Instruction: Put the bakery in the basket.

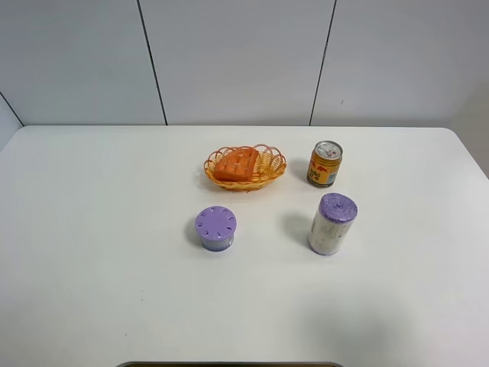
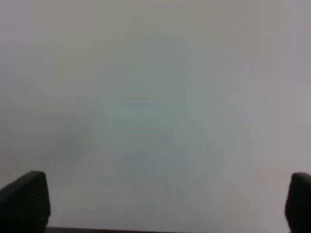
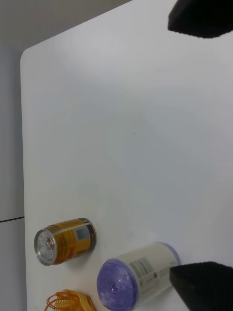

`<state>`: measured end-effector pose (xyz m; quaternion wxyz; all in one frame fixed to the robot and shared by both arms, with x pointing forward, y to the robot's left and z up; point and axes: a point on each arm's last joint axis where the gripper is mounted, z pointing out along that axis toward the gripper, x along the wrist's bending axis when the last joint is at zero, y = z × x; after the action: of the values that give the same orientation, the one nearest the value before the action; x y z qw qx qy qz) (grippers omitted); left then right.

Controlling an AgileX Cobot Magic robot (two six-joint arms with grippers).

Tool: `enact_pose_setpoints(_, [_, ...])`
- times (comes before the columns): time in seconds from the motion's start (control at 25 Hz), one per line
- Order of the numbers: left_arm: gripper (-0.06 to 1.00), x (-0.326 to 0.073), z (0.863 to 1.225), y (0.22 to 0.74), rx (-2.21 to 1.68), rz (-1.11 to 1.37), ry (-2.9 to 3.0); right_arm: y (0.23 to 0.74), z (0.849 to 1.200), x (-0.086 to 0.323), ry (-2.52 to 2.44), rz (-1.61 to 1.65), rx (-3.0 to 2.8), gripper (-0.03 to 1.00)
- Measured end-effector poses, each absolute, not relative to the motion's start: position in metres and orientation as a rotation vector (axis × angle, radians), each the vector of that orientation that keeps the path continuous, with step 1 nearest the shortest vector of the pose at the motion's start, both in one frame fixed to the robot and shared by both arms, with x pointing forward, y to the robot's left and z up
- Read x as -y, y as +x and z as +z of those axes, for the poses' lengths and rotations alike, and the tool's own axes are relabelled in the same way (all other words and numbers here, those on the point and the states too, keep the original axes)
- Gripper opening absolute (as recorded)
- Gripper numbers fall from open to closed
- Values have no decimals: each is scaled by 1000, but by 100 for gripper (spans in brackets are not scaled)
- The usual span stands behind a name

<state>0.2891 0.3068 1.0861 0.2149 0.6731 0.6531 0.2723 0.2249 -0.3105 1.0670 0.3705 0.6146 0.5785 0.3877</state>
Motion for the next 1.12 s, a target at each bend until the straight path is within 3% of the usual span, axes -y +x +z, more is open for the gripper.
enact_pose_setpoints(0.4, [99,-305,1043,255,-1708,923,1636,225,1067,310,1577,994,-1484,91])
enact_pose_setpoints(1.12, [99,-303,1034,238,-1662,977,1590,225,1067,310,1577,994,-1484,91])
